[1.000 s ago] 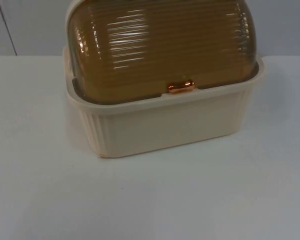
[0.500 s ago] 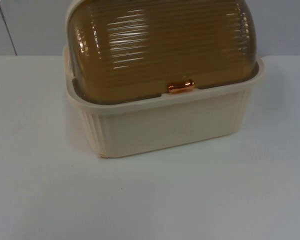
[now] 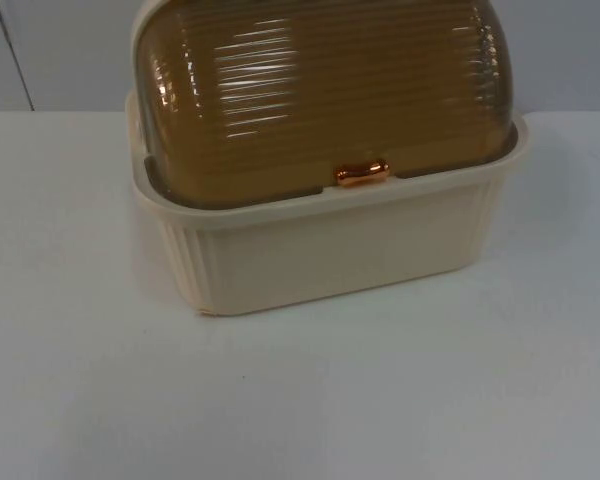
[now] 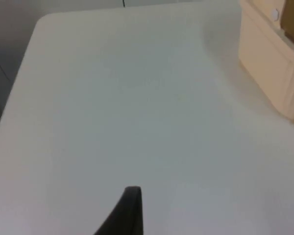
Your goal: Open the box lid with the left hand, place the block into the box with the right hand, then close the box lid with the left hand.
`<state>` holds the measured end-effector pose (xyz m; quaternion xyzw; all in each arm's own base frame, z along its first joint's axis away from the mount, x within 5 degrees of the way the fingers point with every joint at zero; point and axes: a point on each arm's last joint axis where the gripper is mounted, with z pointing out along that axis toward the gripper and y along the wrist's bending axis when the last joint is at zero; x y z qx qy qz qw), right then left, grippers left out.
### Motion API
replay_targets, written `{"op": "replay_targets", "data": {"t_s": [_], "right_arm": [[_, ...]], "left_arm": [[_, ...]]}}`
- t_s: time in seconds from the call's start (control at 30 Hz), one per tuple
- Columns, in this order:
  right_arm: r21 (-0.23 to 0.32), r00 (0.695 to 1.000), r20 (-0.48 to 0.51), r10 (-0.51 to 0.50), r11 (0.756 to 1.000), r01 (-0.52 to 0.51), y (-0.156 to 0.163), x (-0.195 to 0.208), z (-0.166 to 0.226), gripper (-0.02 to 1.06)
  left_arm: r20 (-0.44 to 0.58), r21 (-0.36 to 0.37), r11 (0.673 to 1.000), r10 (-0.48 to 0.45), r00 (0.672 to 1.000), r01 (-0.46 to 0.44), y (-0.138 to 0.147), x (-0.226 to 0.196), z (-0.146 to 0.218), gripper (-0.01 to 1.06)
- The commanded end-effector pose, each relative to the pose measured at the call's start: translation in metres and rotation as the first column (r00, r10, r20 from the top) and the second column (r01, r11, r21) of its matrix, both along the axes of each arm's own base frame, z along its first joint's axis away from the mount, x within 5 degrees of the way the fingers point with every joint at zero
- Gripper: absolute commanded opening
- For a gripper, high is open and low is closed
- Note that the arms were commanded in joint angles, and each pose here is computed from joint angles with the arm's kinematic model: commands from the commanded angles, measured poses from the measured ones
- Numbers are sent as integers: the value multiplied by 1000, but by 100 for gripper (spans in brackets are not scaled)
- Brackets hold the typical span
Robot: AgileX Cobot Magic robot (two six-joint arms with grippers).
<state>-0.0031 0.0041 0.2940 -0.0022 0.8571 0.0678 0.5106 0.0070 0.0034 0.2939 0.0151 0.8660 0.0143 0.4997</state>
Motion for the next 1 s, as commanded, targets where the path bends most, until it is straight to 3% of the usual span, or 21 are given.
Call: {"op": "replay_targets", "data": {"t_s": [0.0,0.3,0.43,0.53,0.63,0.77,0.97], "right_arm": [[-5,1000,21,-6,1000,6,-1,4,11,105],[-85,995,79,-53,995,59,-5,44,68,105],[-80,992,81,-93,992,100,-6,63,73,105],[-164,990,76,-115,978,126,-10,88,73,105],[-202,989,66,-131,969,141,-11,105,71,105],[-202,991,58,-123,970,132,-9,122,69,105],[-147,990,60,-130,979,138,-6,145,65,105]], "left_arm": [[50,-4,1000,0,999,0,0,5,12,105],[240,18,1000,-2,971,-3,0,40,70,105],[264,-9,1000,8,964,-5,-1,54,77,105],[225,-6,1000,4,974,-3,-2,73,75,105],[183,-7,1000,3,983,-1,-3,87,71,105],[124,-4,1000,0,992,1,-4,110,64,105],[78,15,1000,-14,997,13,-6,144,54,105]]}}
